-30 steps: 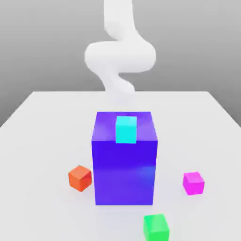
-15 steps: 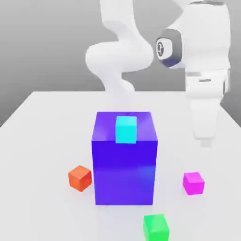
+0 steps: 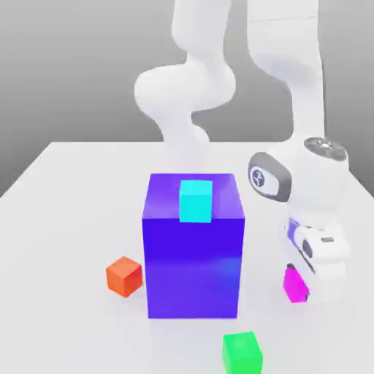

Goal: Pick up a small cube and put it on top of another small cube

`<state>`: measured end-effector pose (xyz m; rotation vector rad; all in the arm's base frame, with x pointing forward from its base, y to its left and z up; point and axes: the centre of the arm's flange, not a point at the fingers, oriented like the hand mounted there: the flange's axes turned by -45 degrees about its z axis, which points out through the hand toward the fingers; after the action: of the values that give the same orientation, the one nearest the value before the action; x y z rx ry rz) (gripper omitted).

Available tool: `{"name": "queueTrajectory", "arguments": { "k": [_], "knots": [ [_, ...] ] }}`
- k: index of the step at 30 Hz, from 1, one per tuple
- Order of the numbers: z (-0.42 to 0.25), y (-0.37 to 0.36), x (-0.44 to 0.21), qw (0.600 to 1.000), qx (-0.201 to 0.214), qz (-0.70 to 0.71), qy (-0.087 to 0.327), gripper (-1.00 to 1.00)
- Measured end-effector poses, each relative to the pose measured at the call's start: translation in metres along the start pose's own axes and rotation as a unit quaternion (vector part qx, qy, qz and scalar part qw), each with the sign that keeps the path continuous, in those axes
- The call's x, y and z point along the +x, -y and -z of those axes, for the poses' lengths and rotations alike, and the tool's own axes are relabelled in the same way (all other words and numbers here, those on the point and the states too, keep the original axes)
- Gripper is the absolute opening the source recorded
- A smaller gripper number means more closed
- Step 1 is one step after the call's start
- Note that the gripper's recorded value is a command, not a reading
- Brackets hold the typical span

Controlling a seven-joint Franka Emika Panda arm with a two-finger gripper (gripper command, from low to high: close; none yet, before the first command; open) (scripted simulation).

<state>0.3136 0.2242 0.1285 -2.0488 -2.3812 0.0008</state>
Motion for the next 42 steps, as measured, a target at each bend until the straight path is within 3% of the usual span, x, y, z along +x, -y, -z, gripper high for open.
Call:
{"name": "queueTrajectory", "arguments": {
  "k": [4, 10, 22, 42],
  "knots": [
    [0.0, 0.0, 0.0, 1.0, 0.0, 0.0, 0.001, -1.0],
    [0.052, 0.0, 0.0, 1.0, 0.0, 0.0, 0.001, -1.0],
    [0.058, -0.076, 0.0, 0.992, 0.004, 0.122, 0.01, -1.0],
    [0.057, -0.151, -0.07, 0.923, 0.037, 0.38, 0.038, -1.0]
  ]
}}
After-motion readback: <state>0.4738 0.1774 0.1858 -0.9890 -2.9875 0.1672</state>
